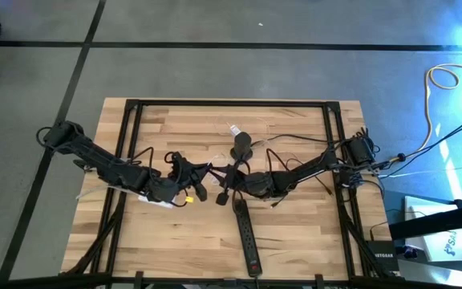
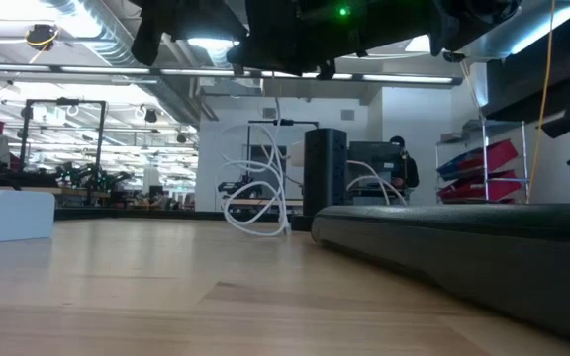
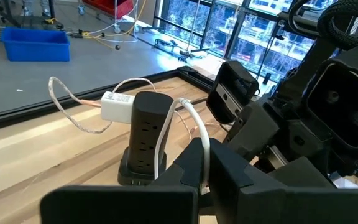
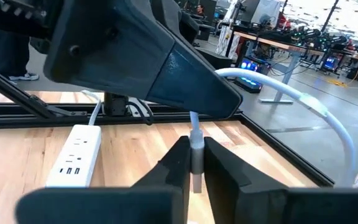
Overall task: Insert USB
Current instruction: Insert the white USB cable into the white outlet extension
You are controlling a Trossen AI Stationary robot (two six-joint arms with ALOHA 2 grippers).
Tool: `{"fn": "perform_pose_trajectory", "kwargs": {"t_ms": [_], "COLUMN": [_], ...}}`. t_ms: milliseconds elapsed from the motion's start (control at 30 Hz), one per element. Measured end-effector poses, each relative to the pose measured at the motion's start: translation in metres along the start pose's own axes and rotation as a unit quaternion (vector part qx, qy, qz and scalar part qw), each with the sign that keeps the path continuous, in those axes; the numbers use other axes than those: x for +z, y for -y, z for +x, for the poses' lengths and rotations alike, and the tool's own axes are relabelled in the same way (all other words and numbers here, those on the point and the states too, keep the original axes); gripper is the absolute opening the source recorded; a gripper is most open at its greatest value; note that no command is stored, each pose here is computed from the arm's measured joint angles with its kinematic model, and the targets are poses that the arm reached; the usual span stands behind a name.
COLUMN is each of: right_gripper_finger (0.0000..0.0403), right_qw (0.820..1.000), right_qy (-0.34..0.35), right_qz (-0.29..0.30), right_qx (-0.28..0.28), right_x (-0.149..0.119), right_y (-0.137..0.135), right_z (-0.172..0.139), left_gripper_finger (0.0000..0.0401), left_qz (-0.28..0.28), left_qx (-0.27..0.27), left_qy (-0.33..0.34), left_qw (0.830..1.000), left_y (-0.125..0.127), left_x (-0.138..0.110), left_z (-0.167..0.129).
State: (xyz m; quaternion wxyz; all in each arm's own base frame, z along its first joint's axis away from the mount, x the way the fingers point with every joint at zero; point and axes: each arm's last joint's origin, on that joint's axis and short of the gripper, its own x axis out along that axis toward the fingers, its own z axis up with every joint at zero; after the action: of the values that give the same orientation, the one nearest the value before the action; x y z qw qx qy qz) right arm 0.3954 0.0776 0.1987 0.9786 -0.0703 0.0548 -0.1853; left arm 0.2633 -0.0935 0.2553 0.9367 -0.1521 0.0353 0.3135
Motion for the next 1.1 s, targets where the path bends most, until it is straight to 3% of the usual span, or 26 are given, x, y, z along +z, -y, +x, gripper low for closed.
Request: {"fn": "perform_pose_trajectory", "kwargs": {"t_ms": [333,467,633,767,933,1100], "right_gripper_finger": [0.0009,0.0005,0.0002,0.0002,0.0001,0.0001], "right_qw": [1.0,1.0,1.0,1.0,0.997,0.987], "right_qy": [-0.002,-0.005,0.001,0.005,0.007,0.002], "right_qz": [-0.01,-0.01,-0.002,0.015,0.079,0.146], "right_qx": [0.006,0.009,0.009,0.006,0.02,0.068], "right_x": [-0.001,-0.002,0.0,0.001,0.001,-0.001], "right_y": [-0.001,-0.001,-0.001,0.0,0.006,0.016], "right_z": [0.0,0.0,0.0,0.0,0.005,0.013], "left_gripper_finger": [0.0,0.001,0.0064,0.0127,0.0199,0.0228], "left_qz": [0.009,0.052,0.083,0.074,0.066,0.089], "left_qx": [0.0,-0.03,-0.042,-0.053,-0.077,-0.113], "left_qy": [-0.013,-0.035,-0.039,-0.033,-0.018,-0.017], "left_qw": [1.0,0.998,0.995,0.995,0.995,0.989], "left_y": [-0.002,-0.002,-0.002,-0.004,-0.007,-0.009], "left_x": [-0.003,-0.003,-0.002,0.006,0.024,0.034], "left_z": [0.0,0.003,0.004,-0.002,-0.016,-0.034]}}
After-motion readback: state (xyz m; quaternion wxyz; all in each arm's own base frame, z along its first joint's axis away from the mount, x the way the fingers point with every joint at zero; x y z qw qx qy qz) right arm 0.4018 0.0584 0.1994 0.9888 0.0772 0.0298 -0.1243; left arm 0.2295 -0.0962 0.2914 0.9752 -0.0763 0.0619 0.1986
